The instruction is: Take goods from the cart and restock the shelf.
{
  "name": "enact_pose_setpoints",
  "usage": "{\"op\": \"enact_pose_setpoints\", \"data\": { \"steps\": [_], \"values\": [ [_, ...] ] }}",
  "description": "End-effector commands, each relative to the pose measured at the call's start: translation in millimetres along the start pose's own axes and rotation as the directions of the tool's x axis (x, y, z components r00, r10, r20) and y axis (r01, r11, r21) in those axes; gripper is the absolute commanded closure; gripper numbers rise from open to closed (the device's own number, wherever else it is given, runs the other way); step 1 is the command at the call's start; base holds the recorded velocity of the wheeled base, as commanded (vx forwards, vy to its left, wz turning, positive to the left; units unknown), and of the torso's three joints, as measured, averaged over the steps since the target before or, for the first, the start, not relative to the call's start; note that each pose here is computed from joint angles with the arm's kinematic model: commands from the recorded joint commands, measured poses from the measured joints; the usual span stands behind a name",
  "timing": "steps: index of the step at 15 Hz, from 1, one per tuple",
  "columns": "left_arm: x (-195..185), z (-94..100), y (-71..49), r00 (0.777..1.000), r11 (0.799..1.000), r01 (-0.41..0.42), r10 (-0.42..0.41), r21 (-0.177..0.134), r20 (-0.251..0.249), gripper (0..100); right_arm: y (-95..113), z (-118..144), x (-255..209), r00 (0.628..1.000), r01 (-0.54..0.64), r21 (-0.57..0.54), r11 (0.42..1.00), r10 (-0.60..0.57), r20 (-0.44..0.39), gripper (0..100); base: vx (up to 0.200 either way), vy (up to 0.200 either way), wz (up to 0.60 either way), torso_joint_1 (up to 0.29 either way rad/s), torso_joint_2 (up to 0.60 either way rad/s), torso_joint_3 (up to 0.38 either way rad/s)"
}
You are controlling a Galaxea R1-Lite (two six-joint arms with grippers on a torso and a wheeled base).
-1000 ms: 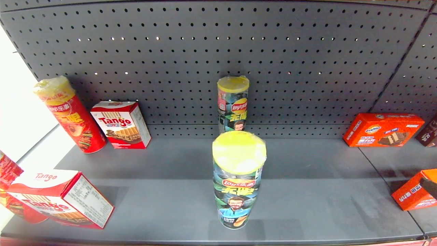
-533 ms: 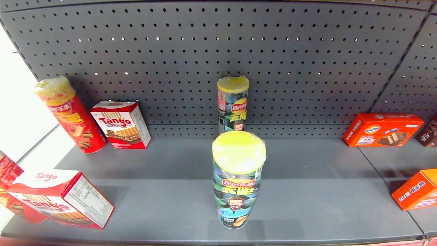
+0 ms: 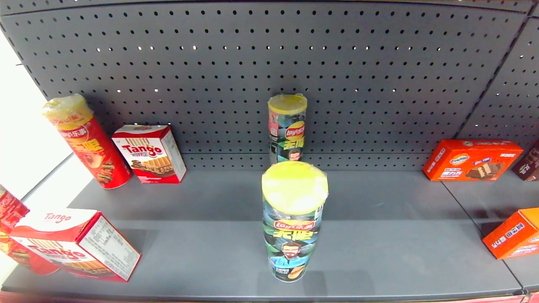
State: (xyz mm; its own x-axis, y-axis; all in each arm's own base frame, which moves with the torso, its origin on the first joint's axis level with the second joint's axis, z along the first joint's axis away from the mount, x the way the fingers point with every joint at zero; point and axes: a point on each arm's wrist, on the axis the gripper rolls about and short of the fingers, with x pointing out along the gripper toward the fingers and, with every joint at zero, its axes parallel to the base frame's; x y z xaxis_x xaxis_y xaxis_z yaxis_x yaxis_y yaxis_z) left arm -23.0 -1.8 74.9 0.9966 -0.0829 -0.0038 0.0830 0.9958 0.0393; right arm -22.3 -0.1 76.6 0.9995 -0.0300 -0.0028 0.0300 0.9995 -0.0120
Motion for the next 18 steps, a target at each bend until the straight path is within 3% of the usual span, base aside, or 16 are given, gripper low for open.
{"op": "enact_pose_setpoints", "data": {
  "steps": [1,18],
  "values": [
    [0.1,0.2,0.1,1.0,1.0,-0.002,0.002,-0.007,0.001,0,0.0,-0.6,-0.5,1.0,0.001,0.0,1.0,-0.001,0.007,0,0.0,0.0,0.0,0.0,0.0,0.0],
    [0.1,0.2,-0.2,1.0,1.0,0.011,-0.011,-0.001,0.001,0,0.1,-0.8,-0.5,1.0,-0.005,0.0,1.0,0.005,0.006,0,0.0,0.012,0.0,0.0,0.0,0.0]
  ]
}}
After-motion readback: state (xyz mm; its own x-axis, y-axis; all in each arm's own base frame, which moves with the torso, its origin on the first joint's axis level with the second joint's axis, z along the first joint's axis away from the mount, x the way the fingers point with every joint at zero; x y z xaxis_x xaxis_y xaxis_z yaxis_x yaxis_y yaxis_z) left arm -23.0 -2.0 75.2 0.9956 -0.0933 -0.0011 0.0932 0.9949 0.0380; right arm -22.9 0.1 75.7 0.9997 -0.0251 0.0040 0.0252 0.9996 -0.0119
